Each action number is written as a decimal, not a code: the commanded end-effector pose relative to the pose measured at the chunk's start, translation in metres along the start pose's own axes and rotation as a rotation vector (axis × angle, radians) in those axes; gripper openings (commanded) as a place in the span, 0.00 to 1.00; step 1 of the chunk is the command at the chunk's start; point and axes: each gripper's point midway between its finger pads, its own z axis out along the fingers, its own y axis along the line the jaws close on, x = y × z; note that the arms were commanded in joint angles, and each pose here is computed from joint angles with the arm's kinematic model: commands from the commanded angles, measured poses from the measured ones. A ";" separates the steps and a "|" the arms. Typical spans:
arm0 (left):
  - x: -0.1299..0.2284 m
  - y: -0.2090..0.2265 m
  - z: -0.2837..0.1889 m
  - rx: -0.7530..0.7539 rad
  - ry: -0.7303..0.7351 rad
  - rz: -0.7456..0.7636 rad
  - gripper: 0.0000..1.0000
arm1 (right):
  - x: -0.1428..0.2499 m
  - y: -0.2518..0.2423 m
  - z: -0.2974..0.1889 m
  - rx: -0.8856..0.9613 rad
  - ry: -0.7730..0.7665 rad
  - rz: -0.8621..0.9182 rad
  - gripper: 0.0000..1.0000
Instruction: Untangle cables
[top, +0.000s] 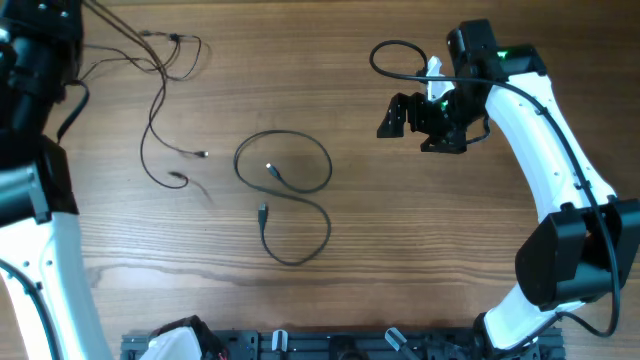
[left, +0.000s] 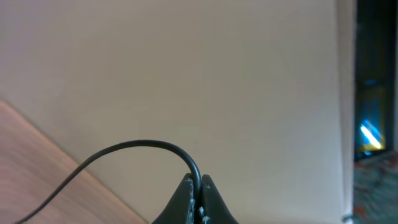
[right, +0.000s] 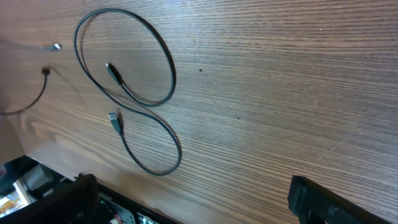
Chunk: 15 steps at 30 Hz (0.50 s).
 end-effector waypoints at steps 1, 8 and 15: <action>-0.019 0.030 0.005 -0.077 -0.034 -0.001 0.04 | 0.001 0.003 0.003 -0.014 0.013 -0.017 1.00; -0.068 0.129 0.008 -0.320 -0.153 -0.089 0.04 | 0.001 0.003 0.003 -0.014 0.013 -0.017 1.00; -0.134 0.264 -0.026 -0.663 -0.329 -0.084 0.04 | 0.001 0.003 0.003 -0.014 0.013 -0.017 1.00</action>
